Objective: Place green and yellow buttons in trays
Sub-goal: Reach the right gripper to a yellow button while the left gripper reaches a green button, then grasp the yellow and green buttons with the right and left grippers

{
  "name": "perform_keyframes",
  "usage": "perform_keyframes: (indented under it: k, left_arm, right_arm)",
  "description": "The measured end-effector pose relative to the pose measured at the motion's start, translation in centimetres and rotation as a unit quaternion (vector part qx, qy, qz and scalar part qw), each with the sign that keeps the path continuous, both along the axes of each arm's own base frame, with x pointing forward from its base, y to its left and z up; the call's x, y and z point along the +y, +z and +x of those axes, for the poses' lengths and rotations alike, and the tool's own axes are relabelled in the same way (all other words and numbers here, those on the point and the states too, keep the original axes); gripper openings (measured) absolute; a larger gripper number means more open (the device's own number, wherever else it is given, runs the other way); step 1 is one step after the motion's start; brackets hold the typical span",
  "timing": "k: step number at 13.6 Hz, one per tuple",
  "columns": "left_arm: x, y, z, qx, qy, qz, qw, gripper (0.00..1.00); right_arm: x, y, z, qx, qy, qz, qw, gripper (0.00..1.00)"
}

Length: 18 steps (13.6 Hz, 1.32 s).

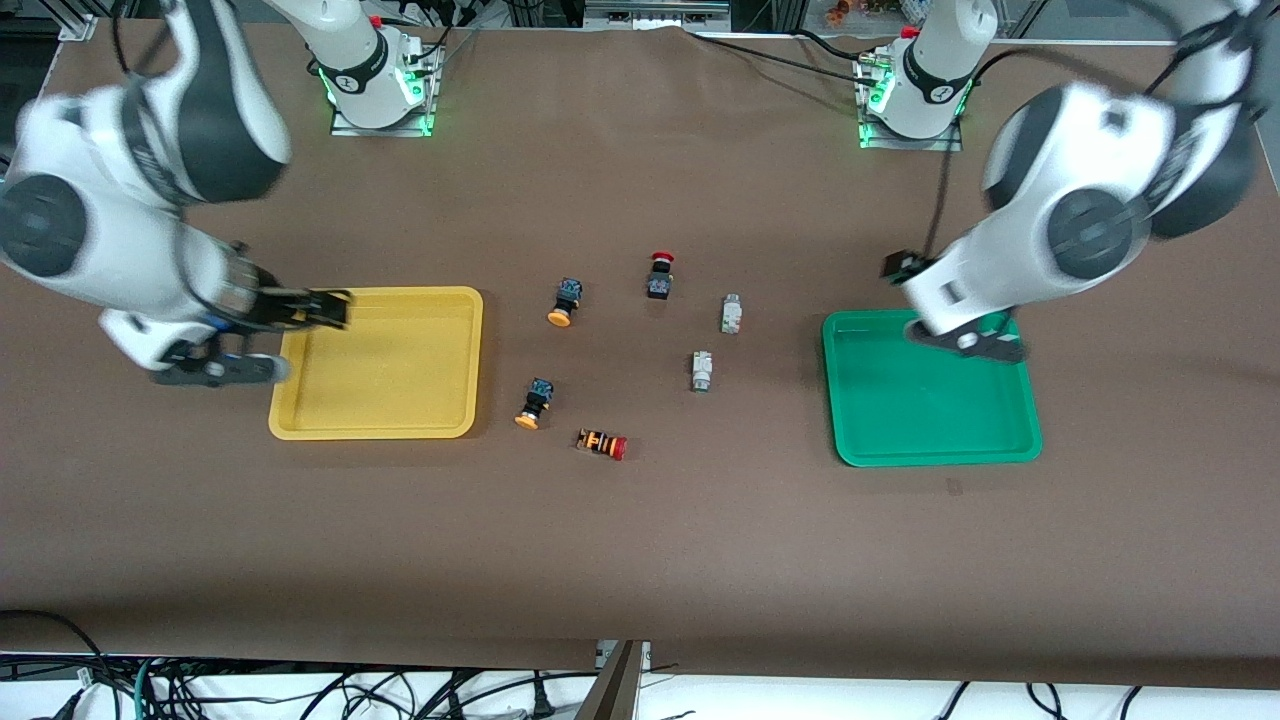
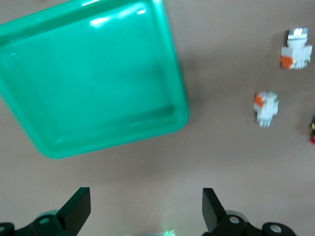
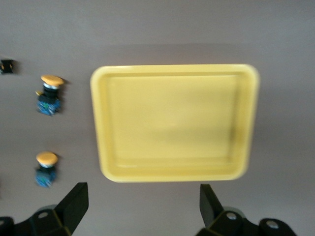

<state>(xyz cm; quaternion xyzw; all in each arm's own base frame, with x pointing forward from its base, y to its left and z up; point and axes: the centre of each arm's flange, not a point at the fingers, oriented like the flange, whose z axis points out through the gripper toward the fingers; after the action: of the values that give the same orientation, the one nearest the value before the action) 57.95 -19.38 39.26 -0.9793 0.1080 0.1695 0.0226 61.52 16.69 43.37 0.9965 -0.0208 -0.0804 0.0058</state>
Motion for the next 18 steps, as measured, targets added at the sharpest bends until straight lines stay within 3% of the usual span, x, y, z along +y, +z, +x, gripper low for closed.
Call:
perform_keyframes:
  k: [2,5,9,15,18]
  left_arm:
    - [-4.6,-5.1,0.8,-0.018,0.006,-0.007,1.000,1.00]
    - [-10.9,-10.4,-0.1,-0.040,0.016,-0.013,0.999,1.00]
    - [-14.9,-15.4,-2.5,-0.016,0.010,-0.011,1.000,1.00]
    - [-18.0,-20.8,-6.6,-0.009,0.000,-0.027,1.000,1.00]
    - [-18.6,-23.5,-8.4,0.005,-0.011,-0.019,1.000,0.69]
  right_arm:
    - [5.9,-4.6,-1.6,-0.002,-0.040,0.003,0.999,1.00]
    - [12.9,-10.0,-6.1,0.005,-0.104,0.003,0.995,1.00]
    - [17.7,-17.4,-10.7,0.010,-0.149,0.005,0.989,1.00]
    - [20.8,-23.9,-14.0,0.028,-0.163,0.014,0.986,1.00]
    - [22.0,-25.1,-15.2,0.034,-0.157,0.013,0.987,0.95]
